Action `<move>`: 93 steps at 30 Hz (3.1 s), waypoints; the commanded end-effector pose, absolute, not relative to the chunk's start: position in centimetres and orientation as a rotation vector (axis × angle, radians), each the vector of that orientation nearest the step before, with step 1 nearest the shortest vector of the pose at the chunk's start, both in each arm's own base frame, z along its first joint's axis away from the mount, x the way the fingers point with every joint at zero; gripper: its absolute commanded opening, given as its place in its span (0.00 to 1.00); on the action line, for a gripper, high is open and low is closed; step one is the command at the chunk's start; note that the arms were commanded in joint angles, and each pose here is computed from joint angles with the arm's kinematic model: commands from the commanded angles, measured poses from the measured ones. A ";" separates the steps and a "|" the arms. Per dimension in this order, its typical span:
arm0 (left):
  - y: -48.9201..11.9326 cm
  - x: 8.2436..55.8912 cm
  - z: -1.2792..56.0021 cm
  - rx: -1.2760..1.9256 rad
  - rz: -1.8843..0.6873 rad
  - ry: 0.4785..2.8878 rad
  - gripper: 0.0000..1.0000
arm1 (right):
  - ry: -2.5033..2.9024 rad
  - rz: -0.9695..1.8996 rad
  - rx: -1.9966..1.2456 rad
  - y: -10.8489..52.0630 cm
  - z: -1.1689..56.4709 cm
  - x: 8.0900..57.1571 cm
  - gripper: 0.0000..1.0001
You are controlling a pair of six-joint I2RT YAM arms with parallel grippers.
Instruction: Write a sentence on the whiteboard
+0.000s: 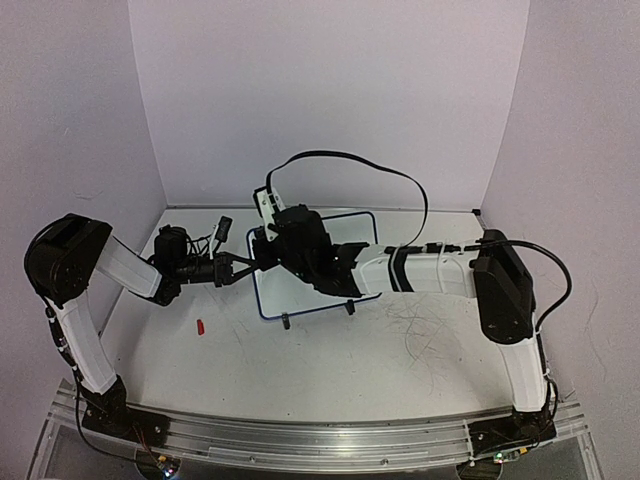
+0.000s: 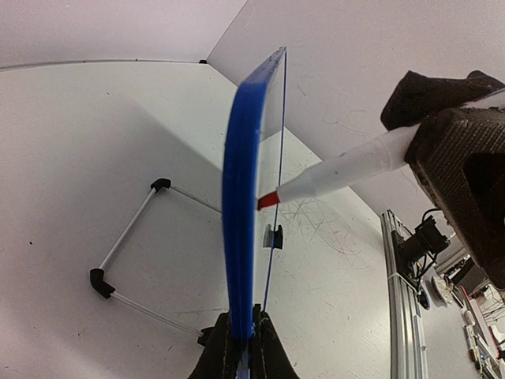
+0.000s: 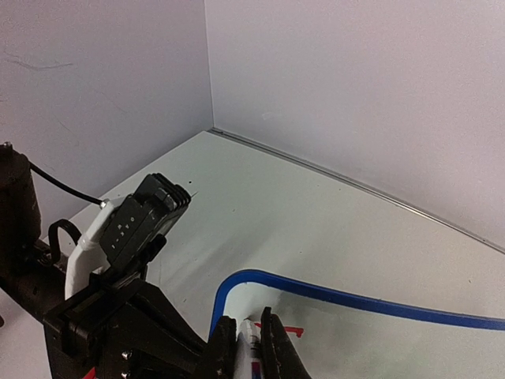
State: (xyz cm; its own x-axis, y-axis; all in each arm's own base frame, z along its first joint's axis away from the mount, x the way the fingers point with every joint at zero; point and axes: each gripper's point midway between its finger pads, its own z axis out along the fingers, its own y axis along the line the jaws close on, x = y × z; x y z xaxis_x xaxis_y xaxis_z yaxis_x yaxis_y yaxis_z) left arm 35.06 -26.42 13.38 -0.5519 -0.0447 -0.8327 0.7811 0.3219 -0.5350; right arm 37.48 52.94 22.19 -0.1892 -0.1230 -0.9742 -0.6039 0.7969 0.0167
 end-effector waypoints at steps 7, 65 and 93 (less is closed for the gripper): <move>-26.5 35.5 14.0 0.667 -1.287 1.772 0.00 | 1.747 0.444 -0.530 52.3 22.0 38.2 0.00; -26.3 35.5 14.2 0.665 -1.272 1.771 0.00 | 1.701 0.627 -0.443 50.4 28.8 35.6 0.00; -26.3 35.5 14.3 0.669 -1.274 1.769 0.00 | 1.743 0.577 -0.539 52.8 23.9 36.6 0.00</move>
